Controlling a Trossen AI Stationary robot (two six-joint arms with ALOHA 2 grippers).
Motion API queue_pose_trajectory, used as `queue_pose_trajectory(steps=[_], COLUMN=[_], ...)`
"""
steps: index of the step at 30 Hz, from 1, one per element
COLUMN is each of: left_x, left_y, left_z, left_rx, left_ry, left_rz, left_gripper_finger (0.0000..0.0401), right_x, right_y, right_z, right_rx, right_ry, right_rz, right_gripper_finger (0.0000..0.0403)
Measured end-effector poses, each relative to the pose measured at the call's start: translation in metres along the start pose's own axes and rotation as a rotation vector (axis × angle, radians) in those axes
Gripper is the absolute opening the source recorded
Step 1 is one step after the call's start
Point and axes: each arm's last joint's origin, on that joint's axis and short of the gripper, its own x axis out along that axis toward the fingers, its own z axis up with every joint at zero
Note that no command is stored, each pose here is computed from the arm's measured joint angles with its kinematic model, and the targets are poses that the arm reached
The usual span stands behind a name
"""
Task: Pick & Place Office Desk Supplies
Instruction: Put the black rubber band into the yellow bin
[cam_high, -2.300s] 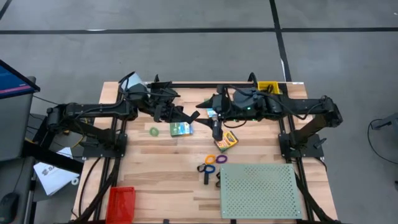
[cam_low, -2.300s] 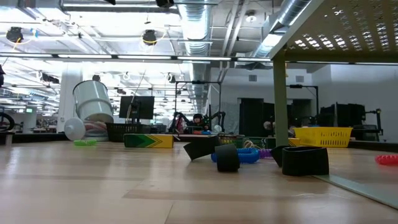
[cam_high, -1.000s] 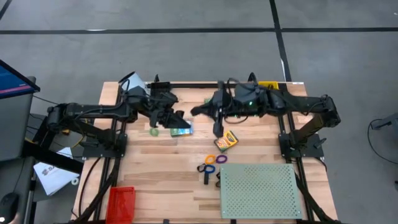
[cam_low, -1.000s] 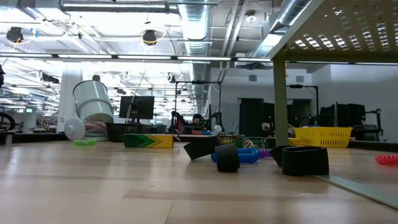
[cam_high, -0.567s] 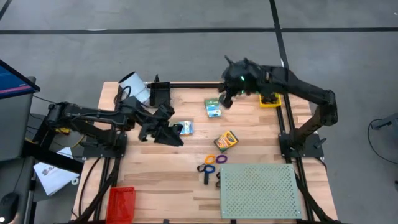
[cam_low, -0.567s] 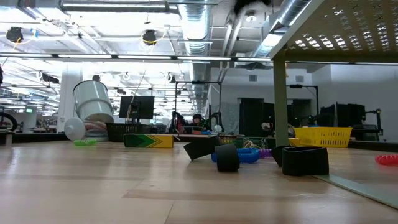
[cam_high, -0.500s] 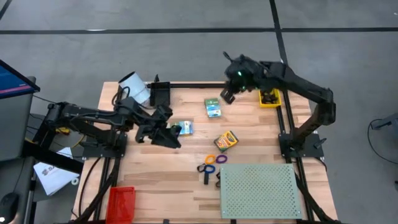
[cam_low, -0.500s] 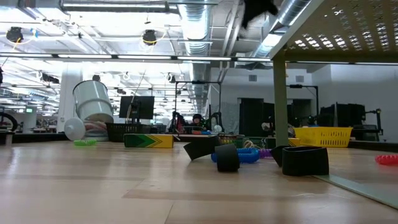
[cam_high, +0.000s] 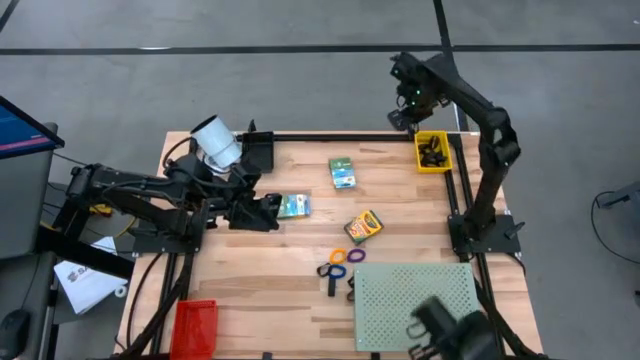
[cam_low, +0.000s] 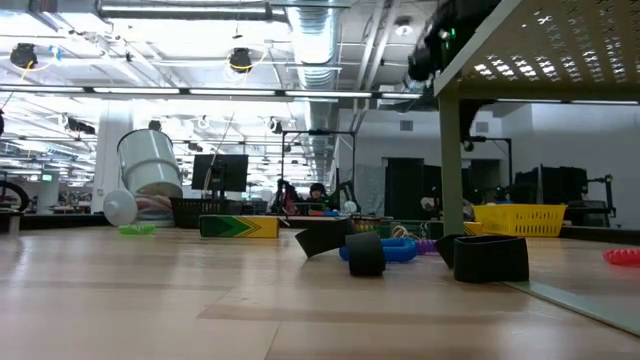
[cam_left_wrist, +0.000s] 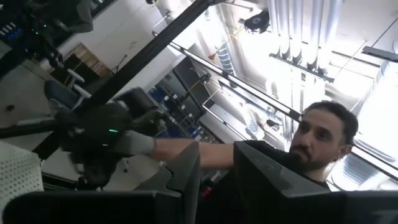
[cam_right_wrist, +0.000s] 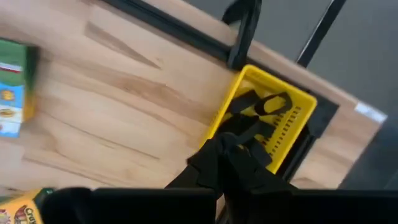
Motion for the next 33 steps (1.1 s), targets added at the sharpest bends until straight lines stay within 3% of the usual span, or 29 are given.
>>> queue_pose_trajectory(steps=[6, 14, 22, 27, 33], left_x=[0.000, 0.000, -0.001, -0.001, -0.001], left_y=[0.000, 0.000, 0.001, 0.001, 0.000], left_z=[0.001, 0.001, 0.003, 0.004, 0.004], left_rx=[0.029, 0.054, 0.050, 0.052, 0.058], left_ry=[-0.019, -0.030, -0.039, -0.064, -0.082], left_rz=[0.009, 0.015, 0.020, 0.025, 0.020], left_gripper_finger=[0.0092, 0.0092, 0.0092, 0.0092, 0.0092], right_x=[0.037, 0.077, 0.076, 0.076, 0.072], right_y=[-0.029, -0.051, -0.055, -0.064, -0.070], right_z=[0.013, -0.008, -0.010, -0.012, -0.013], right_rx=[0.045, 0.144, 0.147, 0.163, 0.177], right_ry=[0.145, 0.332, 0.292, 0.317, 0.307], right_rz=[-0.008, -0.015, -0.036, -0.109, -0.092], right_gripper_finger=[0.0000, 0.0000, 0.0003, 0.0026, 0.0042])
